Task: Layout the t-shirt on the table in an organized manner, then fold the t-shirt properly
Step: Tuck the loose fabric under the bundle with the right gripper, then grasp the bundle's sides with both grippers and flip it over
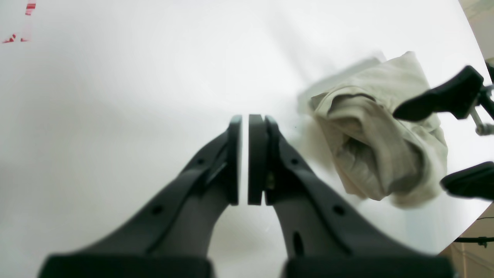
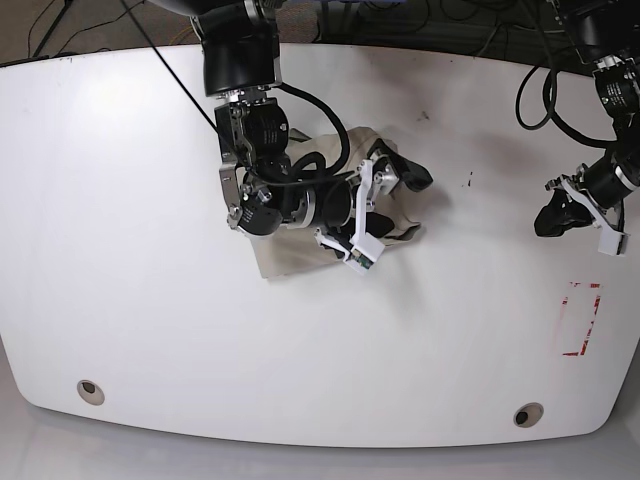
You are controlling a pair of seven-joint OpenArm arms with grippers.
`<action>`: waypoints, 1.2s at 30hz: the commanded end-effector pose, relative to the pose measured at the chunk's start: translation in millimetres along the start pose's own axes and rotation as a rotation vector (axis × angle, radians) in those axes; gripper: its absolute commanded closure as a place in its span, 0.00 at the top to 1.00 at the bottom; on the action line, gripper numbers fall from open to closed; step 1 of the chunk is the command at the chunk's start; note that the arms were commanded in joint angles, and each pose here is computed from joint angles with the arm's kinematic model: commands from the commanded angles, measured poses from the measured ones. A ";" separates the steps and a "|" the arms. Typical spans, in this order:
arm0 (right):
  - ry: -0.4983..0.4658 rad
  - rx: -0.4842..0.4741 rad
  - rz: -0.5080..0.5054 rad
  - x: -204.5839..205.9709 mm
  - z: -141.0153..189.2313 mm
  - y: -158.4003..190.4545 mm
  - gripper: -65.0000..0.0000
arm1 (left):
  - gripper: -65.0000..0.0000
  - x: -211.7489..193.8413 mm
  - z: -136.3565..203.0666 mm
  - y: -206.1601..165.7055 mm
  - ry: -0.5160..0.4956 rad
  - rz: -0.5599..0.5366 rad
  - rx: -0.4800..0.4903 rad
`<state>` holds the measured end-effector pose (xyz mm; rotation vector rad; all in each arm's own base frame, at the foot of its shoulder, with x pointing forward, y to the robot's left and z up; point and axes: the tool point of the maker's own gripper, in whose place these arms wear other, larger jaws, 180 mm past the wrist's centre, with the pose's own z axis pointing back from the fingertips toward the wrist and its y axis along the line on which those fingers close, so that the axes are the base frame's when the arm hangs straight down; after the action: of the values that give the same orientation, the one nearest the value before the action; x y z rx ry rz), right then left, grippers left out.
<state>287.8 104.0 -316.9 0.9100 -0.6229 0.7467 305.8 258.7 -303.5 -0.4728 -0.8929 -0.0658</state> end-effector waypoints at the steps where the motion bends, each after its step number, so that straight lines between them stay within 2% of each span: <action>1: -0.073 0.028 0.033 31.6 2.0 2.9 0.94 | 0.02 14.3 7.1 -0.4 -0.042 -0.027 -0.002; 5: -0.092 0.032 0.049 42.8 6.6 2.7 0.94 | 0.02 14.2 7.6 -3.3 -0.040 -0.037 -0.004; 12: -0.101 -0.085 0.061 41.8 44.2 -25.6 0.94 | 0.02 7.6 1.4 -21.1 -0.011 -0.073 -0.042; 16: -0.075 -0.182 0.089 31.7 75.9 -50.3 0.94 | 0.02 -2.1 -16.9 -58.8 0.029 -0.125 -0.137; 22: -0.040 -0.308 0.073 11.4 119.7 -85.5 0.94 | 0.02 -13.5 -35.0 -111.1 0.050 -0.171 -0.261; 24: -0.038 -0.339 0.073 9.0 131.0 -93.8 0.91 | 0.02 -21.0 -41.8 -125.7 0.073 -0.182 -0.299; 27: -0.046 -0.369 0.085 9.5 142.8 -101.5 0.76 | 0.02 -27.5 -53.4 -143.6 0.099 -0.220 -0.326; 29: -0.048 -0.395 0.096 9.7 150.1 -107.1 0.61 | 0.02 -34.6 -61.5 -155.2 0.122 -0.243 -0.341; 31: -0.032 -0.446 0.111 7.1 158.6 -116.7 0.37 | 0.02 -47.6 -72.0 -170.5 0.159 -0.278 -0.352; 33: -0.013 -0.492 0.125 5.3 162.8 -124.2 0.21 | 0.02 -55.6 -79.3 -180.0 0.179 -0.300 -0.351; 35: 0.005 -0.523 0.145 4.1 162.7 -128.6 0.14 | 0.02 -62.0 -85.2 -187.6 0.192 -0.314 -0.345; 36: 0.014 -0.535 0.163 4.3 160.3 -129.7 0.13 | 0.02 -66.2 -88.8 -192.4 0.203 -0.327 -0.342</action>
<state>356.0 -88.7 -314.0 0.3849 -0.7723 0.6548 275.8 50.1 -340.5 -0.6176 -0.7092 -0.5436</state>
